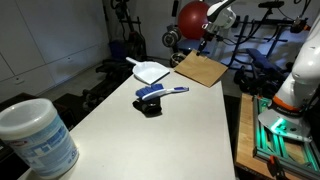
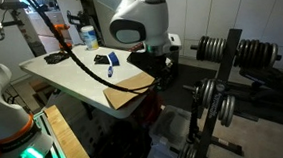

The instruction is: Hang the brown paper bag on the top rack of weights.

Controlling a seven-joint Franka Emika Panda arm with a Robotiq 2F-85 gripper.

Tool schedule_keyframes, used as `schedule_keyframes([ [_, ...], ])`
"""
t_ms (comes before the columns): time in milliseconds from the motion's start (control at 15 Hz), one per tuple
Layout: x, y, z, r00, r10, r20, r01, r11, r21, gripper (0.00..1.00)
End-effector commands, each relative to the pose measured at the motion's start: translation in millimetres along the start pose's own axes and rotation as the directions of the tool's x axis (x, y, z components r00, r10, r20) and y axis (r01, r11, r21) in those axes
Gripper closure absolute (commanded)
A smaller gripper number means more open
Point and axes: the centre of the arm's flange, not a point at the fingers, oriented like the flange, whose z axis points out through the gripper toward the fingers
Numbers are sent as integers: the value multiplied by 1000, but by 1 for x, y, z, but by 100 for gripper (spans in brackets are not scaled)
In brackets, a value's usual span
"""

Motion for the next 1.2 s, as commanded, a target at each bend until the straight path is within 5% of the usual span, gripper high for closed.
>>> schedule_keyframes([
  [0, -20, -12, -32, 990, -79, -113, 71, 995, -76, 95],
  [1133, -8, -45, -102, 897, -195, -397, 78, 953, -292, 97],
])
